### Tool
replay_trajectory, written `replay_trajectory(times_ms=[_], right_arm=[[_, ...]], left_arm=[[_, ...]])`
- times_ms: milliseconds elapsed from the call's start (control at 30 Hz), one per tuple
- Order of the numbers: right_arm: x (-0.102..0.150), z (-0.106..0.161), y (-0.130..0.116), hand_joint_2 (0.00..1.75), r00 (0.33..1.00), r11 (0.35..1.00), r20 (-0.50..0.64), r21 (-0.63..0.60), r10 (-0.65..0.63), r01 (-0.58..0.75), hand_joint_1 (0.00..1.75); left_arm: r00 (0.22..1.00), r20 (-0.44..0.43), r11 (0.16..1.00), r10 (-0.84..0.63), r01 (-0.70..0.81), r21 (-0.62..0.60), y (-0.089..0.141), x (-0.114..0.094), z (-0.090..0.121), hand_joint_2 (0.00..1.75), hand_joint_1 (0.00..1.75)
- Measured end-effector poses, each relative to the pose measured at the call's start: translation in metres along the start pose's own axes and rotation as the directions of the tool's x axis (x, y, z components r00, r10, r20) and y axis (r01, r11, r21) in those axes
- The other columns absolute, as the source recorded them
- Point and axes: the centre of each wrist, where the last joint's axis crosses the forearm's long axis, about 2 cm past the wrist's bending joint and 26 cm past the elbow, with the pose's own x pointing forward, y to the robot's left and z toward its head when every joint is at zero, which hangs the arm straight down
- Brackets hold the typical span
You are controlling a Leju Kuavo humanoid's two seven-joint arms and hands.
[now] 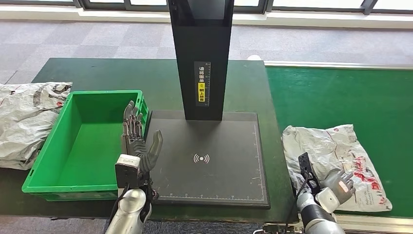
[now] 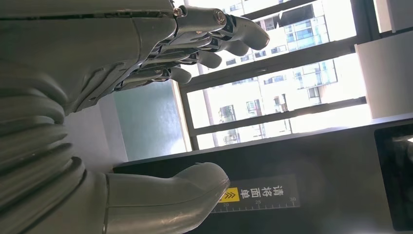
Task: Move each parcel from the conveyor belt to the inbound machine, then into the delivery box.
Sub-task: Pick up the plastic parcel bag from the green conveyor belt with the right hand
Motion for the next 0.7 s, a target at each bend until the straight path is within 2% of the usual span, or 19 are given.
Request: replay_trajectory(times_ms=[167,300,400,700], right_arm=[[0.0006,-0.0002,0.0002,1.75,1.000,1.000,0.014,0.030,-0.002,0.002,0.00],[-0.0005,-0.0015,0.0006,1.75,1.000,0.996,0.026,0.084,0.016,-0.018,1.75],[0.0004,-0.0036,-0.0010,1.75,0.999,0.992,0.041,0.124,0.025,-0.030,1.75],[-0.0050,-0.0051,-0.0013,1.75,0.996,0.995,0.093,0.102,0.008,-0.018,1.75]], left_arm=[[1.000,-0.001,1.000,0.000,0.000,0.005,0.0001,0.0000,0.0002,1.75,0.00],[1.000,-0.001,1.000,0.006,-0.006,0.012,0.0002,0.0003,0.0000,1.75,0.00],[1.000,-0.001,1.000,0.009,-0.009,0.017,0.0003,0.0006,-0.0002,1.75,0.00],[1.000,0.007,1.000,0.003,-0.003,0.029,0.0004,0.0024,-0.0015,1.75,0.00]])
